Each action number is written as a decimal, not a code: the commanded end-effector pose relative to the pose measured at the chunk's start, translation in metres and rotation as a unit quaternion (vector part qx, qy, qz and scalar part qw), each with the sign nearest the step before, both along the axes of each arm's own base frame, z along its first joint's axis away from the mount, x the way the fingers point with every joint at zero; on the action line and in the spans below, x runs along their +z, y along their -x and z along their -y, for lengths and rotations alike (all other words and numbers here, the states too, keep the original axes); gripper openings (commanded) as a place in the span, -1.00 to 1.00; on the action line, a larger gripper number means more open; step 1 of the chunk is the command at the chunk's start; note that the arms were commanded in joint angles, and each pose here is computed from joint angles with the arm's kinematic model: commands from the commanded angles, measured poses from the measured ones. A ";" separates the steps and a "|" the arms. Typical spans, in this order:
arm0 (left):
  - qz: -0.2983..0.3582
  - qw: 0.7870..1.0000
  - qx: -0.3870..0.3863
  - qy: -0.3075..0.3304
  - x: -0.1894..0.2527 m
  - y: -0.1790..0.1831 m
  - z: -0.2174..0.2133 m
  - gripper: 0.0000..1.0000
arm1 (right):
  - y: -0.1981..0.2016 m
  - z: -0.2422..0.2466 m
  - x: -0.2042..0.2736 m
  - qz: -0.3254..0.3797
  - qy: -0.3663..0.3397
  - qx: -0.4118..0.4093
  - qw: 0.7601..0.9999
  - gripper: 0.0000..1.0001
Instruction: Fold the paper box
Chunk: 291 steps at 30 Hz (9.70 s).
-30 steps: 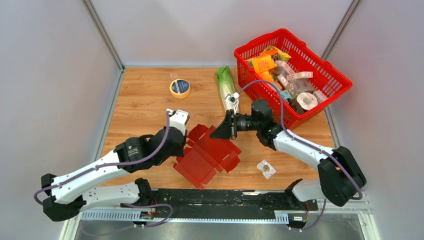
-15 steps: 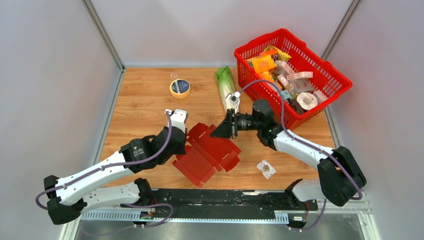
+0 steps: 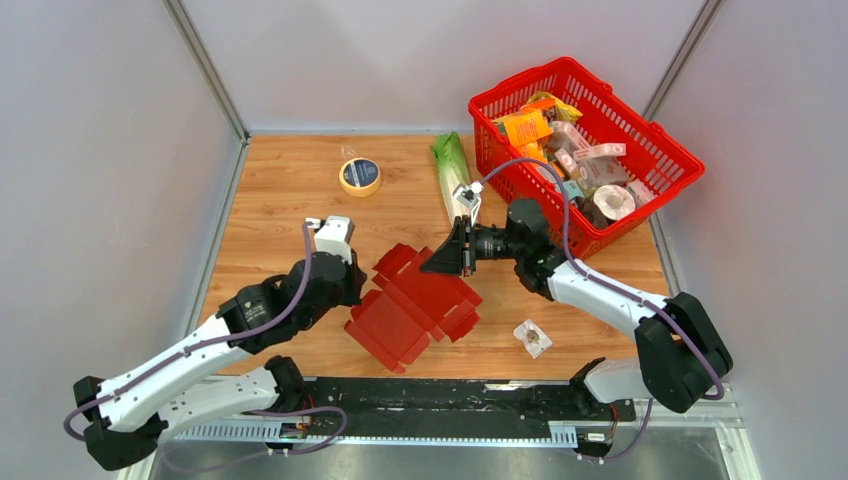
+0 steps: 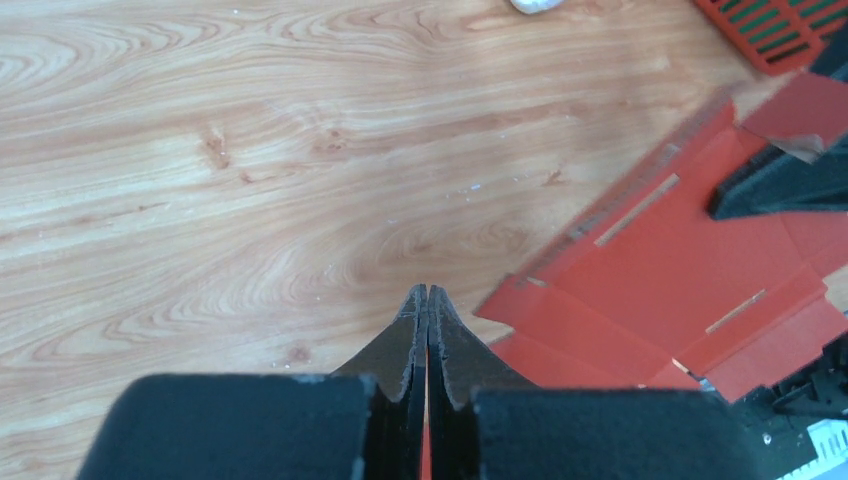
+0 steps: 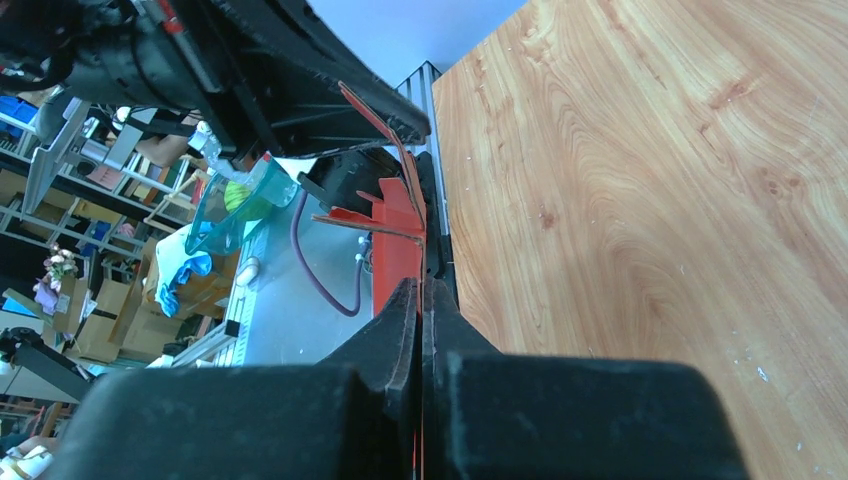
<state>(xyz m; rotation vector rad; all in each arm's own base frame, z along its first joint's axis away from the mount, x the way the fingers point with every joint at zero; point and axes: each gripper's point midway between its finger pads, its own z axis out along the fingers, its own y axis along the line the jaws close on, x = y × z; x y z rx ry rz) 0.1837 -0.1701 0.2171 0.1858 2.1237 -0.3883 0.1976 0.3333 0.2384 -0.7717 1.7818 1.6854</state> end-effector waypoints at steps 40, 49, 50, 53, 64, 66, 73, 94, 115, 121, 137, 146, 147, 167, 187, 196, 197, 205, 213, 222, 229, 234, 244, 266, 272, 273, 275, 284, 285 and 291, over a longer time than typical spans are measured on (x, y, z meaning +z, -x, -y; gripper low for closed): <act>0.040 0.985 -0.161 0.045 0.058 -0.007 0.056 -0.10 | -0.009 -0.014 -0.029 0.043 0.081 -0.028 0.995 -1.00; 0.018 0.986 -0.167 -0.004 0.048 -0.031 0.082 -0.08 | -0.003 -0.017 -0.026 0.051 0.085 -0.018 0.995 -1.00; 0.015 0.985 -0.170 -0.004 0.046 -0.031 0.083 -0.08 | -0.002 -0.017 -0.025 0.051 0.083 -0.017 0.995 -1.00; 0.008 0.982 -0.188 0.006 0.042 -0.027 0.092 -0.10 | -0.004 -0.016 -0.026 0.055 0.084 -0.022 0.995 -1.00; -0.016 0.981 -0.192 -0.004 0.018 -0.018 0.093 -0.30 | -0.003 -0.018 -0.027 0.047 0.083 -0.018 0.995 -1.00; -0.018 0.982 -0.186 -0.018 0.014 -0.020 0.091 -0.35 | -0.003 -0.018 -0.027 0.047 0.083 -0.018 0.995 -1.00; -0.012 0.985 -0.154 -0.076 0.002 -0.031 0.078 -0.72 | -0.006 -0.018 -0.029 0.046 0.090 -0.023 0.995 -1.00; 0.096 0.992 -0.074 -0.018 -0.035 -0.040 0.042 -1.00 | -0.056 0.039 -0.088 -0.266 0.369 -0.345 0.822 0.61; 0.167 0.985 0.013 0.031 -0.036 -0.056 0.022 -1.00 | -0.065 0.022 -0.025 -0.386 0.251 -0.451 0.765 0.56; 0.155 0.986 0.057 0.027 -0.044 -0.066 0.017 -1.00 | -0.035 0.001 -0.034 -0.517 0.178 -0.405 0.733 0.56; 0.125 0.985 0.113 0.029 -0.049 -0.079 0.023 -1.00 | -0.032 -0.031 -0.064 -0.614 0.158 -0.378 0.675 0.49; 0.130 0.985 0.107 0.023 -0.054 -0.081 0.025 -1.00 | -0.058 -0.039 -0.086 -0.632 0.163 -0.401 0.643 0.30; 0.133 0.985 0.107 0.024 -0.054 -0.081 0.025 -1.00 | -0.061 -0.038 -0.088 -0.632 0.163 -0.406 0.640 0.29; 0.142 0.984 0.104 0.029 -0.058 -0.081 0.025 -1.00 | -0.094 -0.021 -0.088 -0.617 0.140 -0.459 0.624 0.22; 0.143 0.985 0.097 0.025 -0.061 -0.081 0.028 -1.00 | -0.104 -0.028 -0.095 -0.630 0.130 -0.450 0.619 -0.29; 0.141 0.986 0.089 0.029 -0.062 -0.081 0.033 -1.00 | -0.107 -0.030 -0.096 -0.630 0.125 -0.450 0.621 -0.64; 0.142 0.986 0.087 0.031 -0.062 -0.080 0.034 -1.00 | -0.107 -0.030 -0.096 -0.630 0.125 -0.449 0.621 -0.68; 0.135 0.987 0.072 0.051 -0.064 -0.073 0.035 -0.58 | -0.105 -0.030 -0.102 -0.614 0.134 -0.443 0.639 -1.00; 0.097 0.991 0.056 0.068 -0.055 -0.036 0.001 0.20 | -0.126 -0.030 -0.096 -0.473 0.099 -0.429 0.763 -1.00; 0.074 0.990 0.053 0.108 -0.077 -0.012 -0.026 0.09 | -0.123 -0.030 -0.068 -0.323 0.026 -0.352 0.878 -1.00; 0.043 0.994 0.028 0.092 -0.098 -0.013 -0.009 -0.06 | -0.109 -0.025 -0.074 -0.298 0.005 -0.292 0.909 -1.00; 0.048 0.995 0.025 0.087 -0.101 -0.015 -0.008 -0.05 | -0.109 -0.018 -0.091 -0.313 0.007 -0.272 0.910 -1.00; 0.054 0.996 -0.014 0.076 -0.096 -0.013 0.001 0.00 | -0.108 -0.010 -0.125 -0.362 0.000 -0.255 0.897 -1.00; 0.061 0.995 -0.083 -0.011 -0.121 -0.032 0.029 -0.08 | -0.107 0.011 -0.150 -0.343 0.037 -0.255 0.903 -1.00; 0.016 0.996 -0.073 -0.045 -0.133 -0.038 0.037 -0.15 | -0.113 0.003 -0.146 -0.372 0.016 -0.241 0.896 -1.00; 0.005 0.996 -0.074 -0.051 -0.139 -0.039 0.039 -0.15 | -0.113 0.004 -0.147 -0.375 0.016 -0.242 0.895 -1.00; 0.001 0.995 -0.089 -0.040 -0.137 -0.039 0.049 -0.15 | -0.113 0.004 -0.148 -0.375 0.017 -0.244 0.894 -1.00; 0.030 0.994 -0.098 0.023 -0.123 -0.047 0.072 -0.13 | -0.109 0.009 -0.160 -0.379 0.027 -0.254 0.890 -1.00; 0.036 0.994 -0.097 0.029 -0.119 -0.047 0.073 -0.13 | -0.109 0.009 -0.161 -0.379 0.028 -0.255 0.889 -1.00; 0.056 0.994 -0.082 0.048 -0.108 -0.053 0.073 0.02 | -0.102 0.007 -0.176 -0.387 0.041 -0.259 0.884 -1.00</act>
